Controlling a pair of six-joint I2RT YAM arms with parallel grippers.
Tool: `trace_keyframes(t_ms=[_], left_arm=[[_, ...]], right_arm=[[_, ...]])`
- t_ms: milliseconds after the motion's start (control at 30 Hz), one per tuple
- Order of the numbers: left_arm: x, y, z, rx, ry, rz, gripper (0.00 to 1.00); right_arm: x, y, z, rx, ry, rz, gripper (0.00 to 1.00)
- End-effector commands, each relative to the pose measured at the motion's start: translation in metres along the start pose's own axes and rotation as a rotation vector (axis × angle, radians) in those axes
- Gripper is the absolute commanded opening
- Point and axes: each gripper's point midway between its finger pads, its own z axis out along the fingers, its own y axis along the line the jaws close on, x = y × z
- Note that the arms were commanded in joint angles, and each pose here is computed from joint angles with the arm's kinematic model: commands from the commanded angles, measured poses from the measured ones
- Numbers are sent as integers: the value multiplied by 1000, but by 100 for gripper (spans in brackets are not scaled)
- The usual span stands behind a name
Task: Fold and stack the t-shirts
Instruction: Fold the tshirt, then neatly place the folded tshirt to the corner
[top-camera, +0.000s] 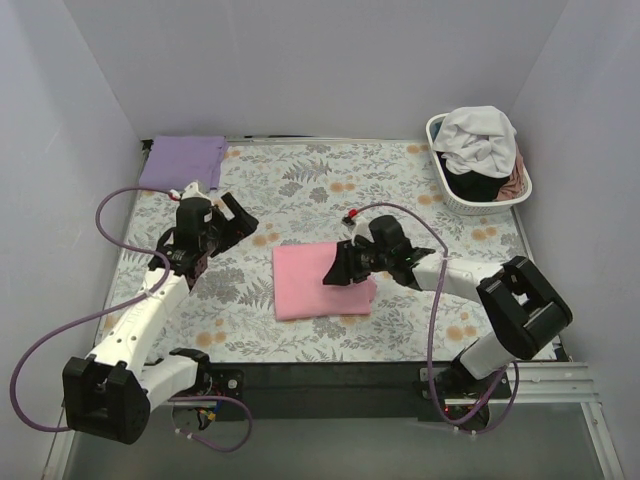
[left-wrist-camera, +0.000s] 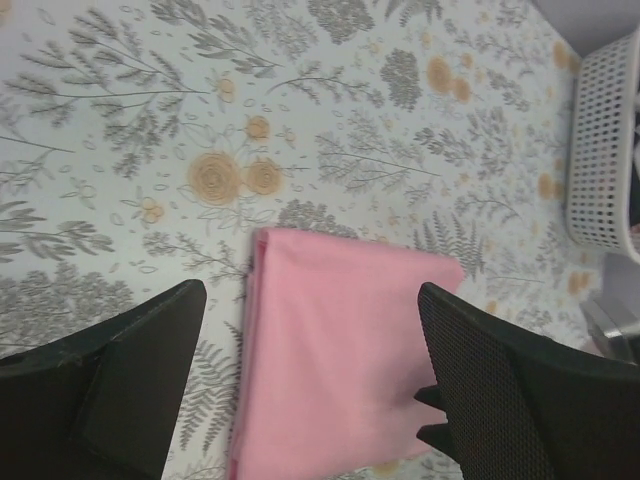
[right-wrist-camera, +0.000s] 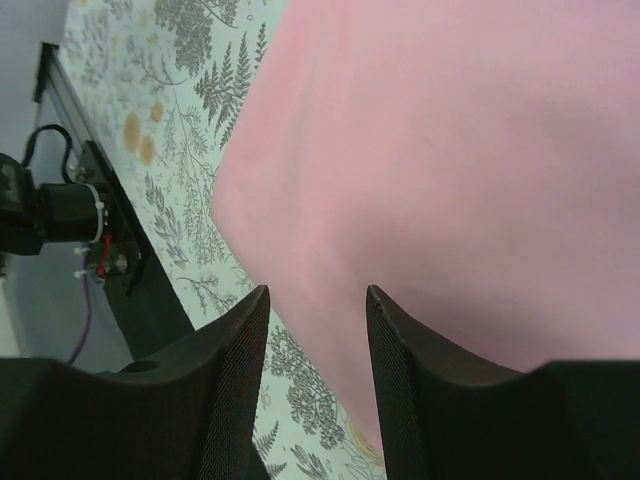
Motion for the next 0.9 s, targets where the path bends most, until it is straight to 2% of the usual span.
trace_keyframes(t_ms=[0, 133, 333, 400, 433, 633, 867], left_arm=[[3, 50, -10, -240, 28, 125, 87], [8, 79, -7, -343, 45, 129, 98], [8, 120, 0, -439, 66, 39, 98], [6, 124, 1, -434, 72, 7, 98], [6, 127, 2, -423, 83, -23, 98], [1, 136, 3, -415, 87, -88, 98], [4, 132, 4, -384, 103, -93, 98]], right_arm=[[8, -4, 5, 256, 89, -192, 51], [27, 13, 23, 370, 196, -335, 55], [50, 66, 66, 419, 283, -585, 57], [57, 61, 79, 467, 321, -632, 57], [54, 74, 85, 461, 322, -667, 57], [64, 75, 112, 512, 371, -751, 57], [92, 45, 117, 577, 488, -775, 54]])
